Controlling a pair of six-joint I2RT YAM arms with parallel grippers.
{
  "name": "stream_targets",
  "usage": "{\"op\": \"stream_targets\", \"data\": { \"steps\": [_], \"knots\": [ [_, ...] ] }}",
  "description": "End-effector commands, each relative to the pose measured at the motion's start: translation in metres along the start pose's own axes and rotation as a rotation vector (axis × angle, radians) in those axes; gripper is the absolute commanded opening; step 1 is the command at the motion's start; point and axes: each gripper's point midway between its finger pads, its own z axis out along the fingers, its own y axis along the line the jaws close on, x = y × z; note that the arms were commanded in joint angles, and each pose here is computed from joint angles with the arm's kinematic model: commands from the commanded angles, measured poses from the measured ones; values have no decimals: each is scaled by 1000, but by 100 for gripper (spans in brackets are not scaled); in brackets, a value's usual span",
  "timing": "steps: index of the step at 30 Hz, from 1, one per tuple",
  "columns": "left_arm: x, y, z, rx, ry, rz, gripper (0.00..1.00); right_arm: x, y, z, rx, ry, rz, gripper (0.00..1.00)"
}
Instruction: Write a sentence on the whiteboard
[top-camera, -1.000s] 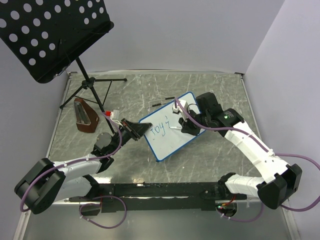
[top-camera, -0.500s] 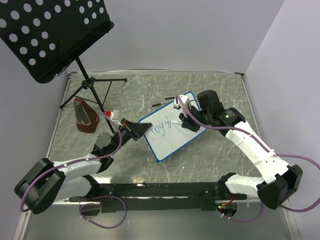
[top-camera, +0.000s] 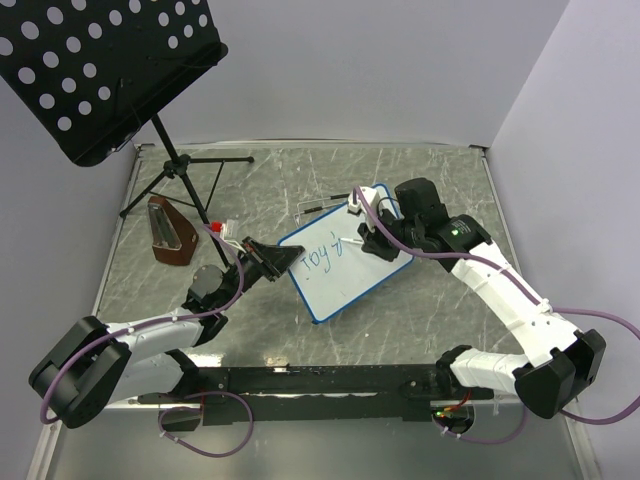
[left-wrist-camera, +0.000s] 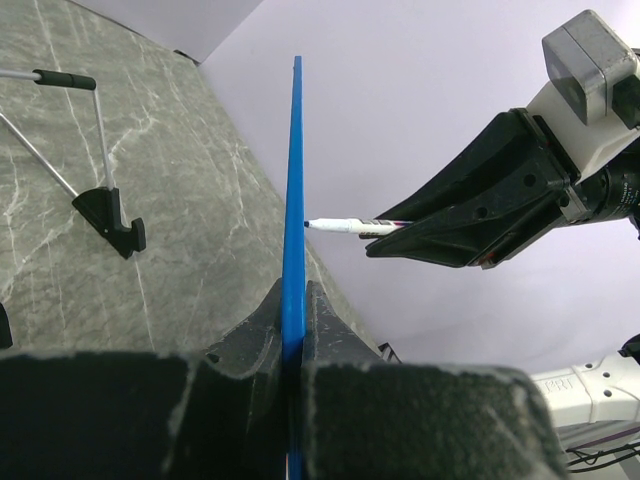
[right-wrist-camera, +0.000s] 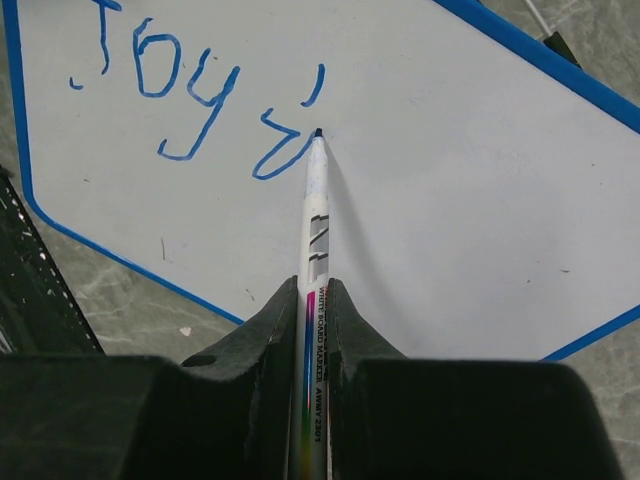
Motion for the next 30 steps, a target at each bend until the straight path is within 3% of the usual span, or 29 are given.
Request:
{"op": "stream_targets", "data": {
  "steps": [1,14,30],
  "knots": [
    [-40,-56,2,197,-134,-3,1,3,2,-4,-18,13,-15,0],
    [-39,-55,1,196,-132,-8,1,23,15,-3,-76,75,-17,0],
    [-37,-53,1,195,-129,-8,1,-16,-18,-8,53,-46,6,0]
  ]
}}
